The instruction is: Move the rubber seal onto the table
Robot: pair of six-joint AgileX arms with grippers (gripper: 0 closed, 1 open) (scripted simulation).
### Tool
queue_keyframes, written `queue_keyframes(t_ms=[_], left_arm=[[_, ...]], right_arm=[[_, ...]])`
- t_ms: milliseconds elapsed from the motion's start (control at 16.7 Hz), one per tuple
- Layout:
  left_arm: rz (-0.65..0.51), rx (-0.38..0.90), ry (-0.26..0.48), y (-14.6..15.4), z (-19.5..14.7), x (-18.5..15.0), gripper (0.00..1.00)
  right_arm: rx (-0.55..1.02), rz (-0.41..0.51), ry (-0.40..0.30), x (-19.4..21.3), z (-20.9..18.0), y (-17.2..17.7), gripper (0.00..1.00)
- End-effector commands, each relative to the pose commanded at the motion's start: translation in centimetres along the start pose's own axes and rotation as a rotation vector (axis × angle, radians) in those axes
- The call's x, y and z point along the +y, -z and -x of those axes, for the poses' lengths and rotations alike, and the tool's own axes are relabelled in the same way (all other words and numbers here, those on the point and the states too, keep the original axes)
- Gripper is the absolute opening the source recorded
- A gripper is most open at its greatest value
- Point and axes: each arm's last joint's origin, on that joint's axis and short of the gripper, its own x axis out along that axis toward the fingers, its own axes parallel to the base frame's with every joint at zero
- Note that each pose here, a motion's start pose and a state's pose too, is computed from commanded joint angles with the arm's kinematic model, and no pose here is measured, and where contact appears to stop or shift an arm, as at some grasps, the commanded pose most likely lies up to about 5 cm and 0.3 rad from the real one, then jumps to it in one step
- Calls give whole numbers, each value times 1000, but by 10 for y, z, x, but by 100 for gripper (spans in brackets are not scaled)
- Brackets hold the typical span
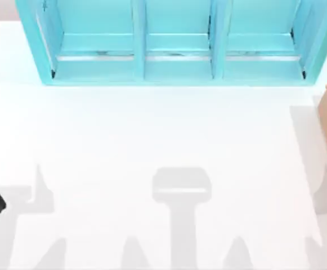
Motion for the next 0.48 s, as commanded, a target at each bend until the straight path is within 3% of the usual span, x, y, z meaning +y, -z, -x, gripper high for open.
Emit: queue_keyframes(t_ms=[240, 480], left_arm=[[0, 0, 0, 0, 0, 0, 100], [0, 0, 0, 0, 0, 0, 100]], right_arm=[[32, 8, 10, -1, 0, -4, 100], [215, 47, 50, -6, -5, -29, 100]])
